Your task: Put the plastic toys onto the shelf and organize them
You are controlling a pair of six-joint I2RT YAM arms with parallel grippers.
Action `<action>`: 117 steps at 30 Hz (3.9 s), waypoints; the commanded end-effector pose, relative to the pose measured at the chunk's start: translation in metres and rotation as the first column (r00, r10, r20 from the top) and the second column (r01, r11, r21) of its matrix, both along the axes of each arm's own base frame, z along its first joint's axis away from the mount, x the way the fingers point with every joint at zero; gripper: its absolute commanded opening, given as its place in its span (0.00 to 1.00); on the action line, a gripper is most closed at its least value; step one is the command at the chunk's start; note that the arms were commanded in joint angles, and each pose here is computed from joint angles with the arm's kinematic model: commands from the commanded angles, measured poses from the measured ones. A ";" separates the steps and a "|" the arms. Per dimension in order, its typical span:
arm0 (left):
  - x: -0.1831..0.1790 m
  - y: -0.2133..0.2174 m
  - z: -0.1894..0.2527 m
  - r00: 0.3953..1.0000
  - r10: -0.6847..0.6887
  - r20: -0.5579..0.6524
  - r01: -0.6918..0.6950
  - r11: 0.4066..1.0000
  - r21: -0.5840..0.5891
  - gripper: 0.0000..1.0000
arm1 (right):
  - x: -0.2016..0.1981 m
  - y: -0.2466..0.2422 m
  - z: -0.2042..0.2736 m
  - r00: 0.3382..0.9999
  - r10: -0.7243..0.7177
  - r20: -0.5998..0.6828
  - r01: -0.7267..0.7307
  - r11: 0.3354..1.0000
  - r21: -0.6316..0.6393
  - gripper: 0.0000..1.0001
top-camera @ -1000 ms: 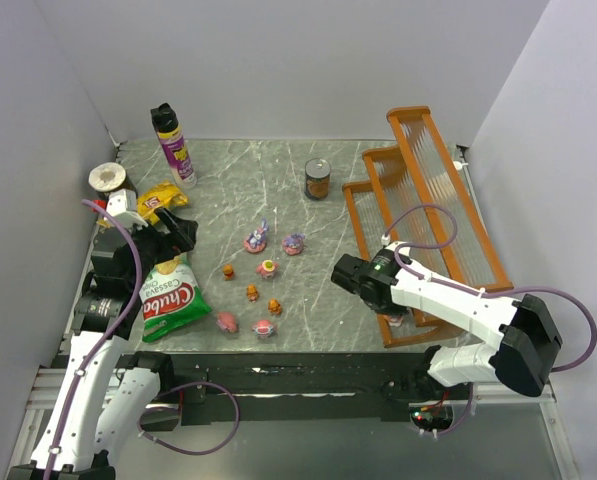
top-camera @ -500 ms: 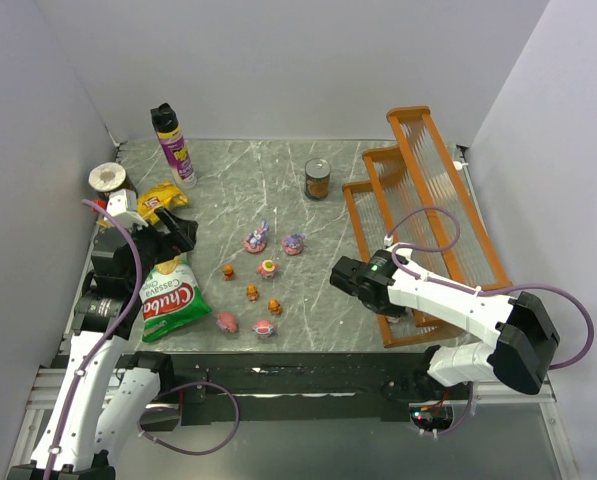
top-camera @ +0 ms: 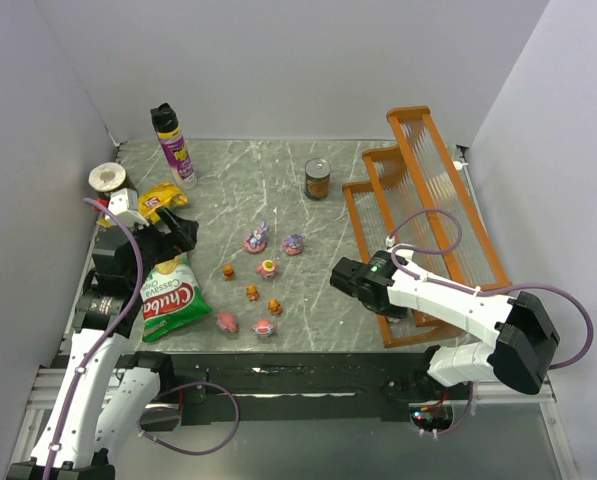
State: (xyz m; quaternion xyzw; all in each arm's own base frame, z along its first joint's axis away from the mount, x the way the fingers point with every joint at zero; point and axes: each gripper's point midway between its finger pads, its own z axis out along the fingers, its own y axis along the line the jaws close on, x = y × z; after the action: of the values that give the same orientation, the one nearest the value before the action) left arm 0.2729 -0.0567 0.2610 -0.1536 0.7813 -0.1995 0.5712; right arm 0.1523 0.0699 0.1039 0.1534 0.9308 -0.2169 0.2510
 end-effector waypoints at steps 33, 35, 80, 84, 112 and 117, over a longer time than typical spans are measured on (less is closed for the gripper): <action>0.003 -0.001 0.010 1.000 0.000 0.020 0.001 1.000 -0.013 0.96 | 0.034 0.058 0.064 0.950 0.253 0.183 -0.276 0.954 0.115 0.66; 0.003 -0.002 0.009 1.000 -0.005 0.014 0.005 1.000 -0.012 0.96 | 0.043 0.063 0.061 0.944 0.280 0.173 -0.298 0.950 0.090 0.67; 0.010 0.001 0.000 1.000 0.007 -0.024 -0.007 1.000 -0.003 0.97 | 0.098 0.046 -0.090 0.952 0.243 -0.187 -0.233 0.970 0.075 0.58; 0.010 0.001 0.000 1.000 0.005 -0.025 -0.006 1.000 -0.003 0.96 | 0.098 0.050 -0.094 0.951 0.246 -0.189 -0.231 0.968 0.096 0.50; 0.009 0.003 0.002 1.000 0.012 -0.017 -0.012 1.000 -0.001 0.96 | 0.110 0.098 -0.090 0.954 0.243 -0.178 -0.224 0.967 0.121 0.05; 0.009 0.002 0.002 1.000 0.011 -0.017 -0.011 1.000 -0.002 0.96 | 0.112 0.099 -0.075 0.956 0.254 -0.144 -0.237 0.964 0.122 0.19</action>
State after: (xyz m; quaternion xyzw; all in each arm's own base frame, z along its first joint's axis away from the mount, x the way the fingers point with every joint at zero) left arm 0.2816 -0.0545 0.2451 -0.1612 0.7983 -0.1885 0.5488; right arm 0.2507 0.1301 0.0217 -0.0082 0.9618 -0.2231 0.1582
